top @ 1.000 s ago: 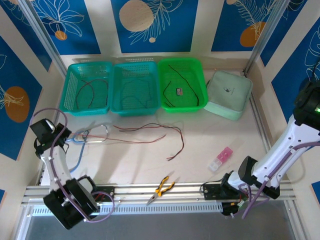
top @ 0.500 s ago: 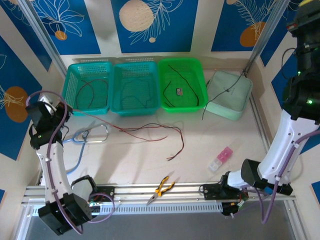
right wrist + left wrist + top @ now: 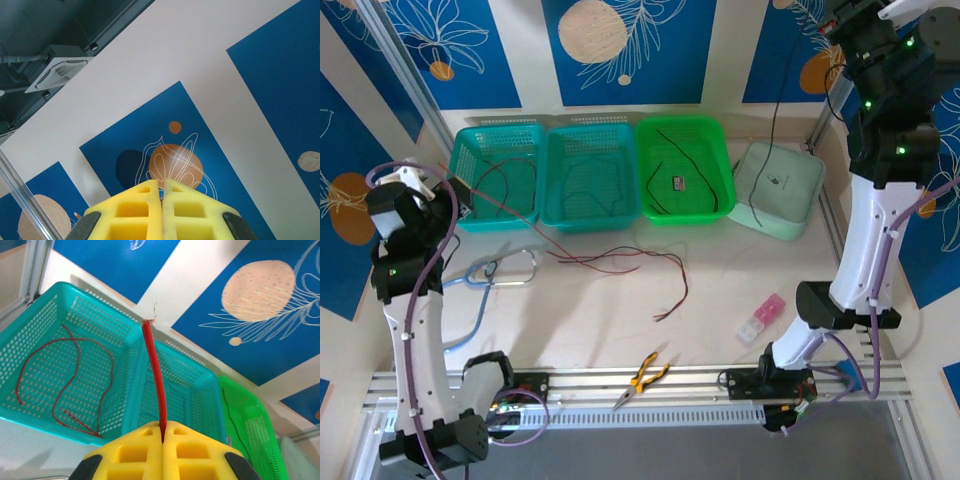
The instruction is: Untangle the cables
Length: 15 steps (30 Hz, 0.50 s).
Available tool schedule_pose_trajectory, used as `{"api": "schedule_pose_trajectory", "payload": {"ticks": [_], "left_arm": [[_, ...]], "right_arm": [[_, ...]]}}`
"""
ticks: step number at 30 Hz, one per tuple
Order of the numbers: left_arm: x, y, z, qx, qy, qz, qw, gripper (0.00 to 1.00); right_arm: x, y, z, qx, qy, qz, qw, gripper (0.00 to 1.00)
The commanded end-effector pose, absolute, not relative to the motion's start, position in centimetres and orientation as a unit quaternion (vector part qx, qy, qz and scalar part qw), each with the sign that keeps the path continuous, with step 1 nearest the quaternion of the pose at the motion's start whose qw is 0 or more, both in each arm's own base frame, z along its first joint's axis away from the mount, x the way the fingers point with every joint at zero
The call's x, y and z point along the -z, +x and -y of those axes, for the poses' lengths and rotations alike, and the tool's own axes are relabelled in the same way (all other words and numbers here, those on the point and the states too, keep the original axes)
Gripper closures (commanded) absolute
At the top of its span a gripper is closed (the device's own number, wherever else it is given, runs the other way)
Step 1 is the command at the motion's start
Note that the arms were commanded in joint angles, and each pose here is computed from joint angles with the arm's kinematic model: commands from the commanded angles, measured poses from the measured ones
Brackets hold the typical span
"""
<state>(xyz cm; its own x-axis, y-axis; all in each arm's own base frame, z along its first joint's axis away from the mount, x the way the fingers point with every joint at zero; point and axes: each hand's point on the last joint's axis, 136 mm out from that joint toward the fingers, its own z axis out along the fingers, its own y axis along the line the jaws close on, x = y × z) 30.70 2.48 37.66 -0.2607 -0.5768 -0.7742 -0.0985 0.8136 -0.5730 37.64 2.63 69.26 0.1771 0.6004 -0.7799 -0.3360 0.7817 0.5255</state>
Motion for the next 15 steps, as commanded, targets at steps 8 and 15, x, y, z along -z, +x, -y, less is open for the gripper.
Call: {"api": "schedule_pose_trajectory", "payload": {"ticks": [8,15], "left_arm": [[-43.3,30.1,-0.5,0.231,-0.186,-0.739,0.605,1.00],[-43.7,29.8,0.4,0.237,-0.175,-0.739,0.606,1.00]], "right_arm": [[-73.2,39.0,-2.7,-0.354,0.119,-0.472,0.799,1.00],[-69.2,44.1,-6.5,-0.341,0.093,-0.521,0.777,1.00]]}}
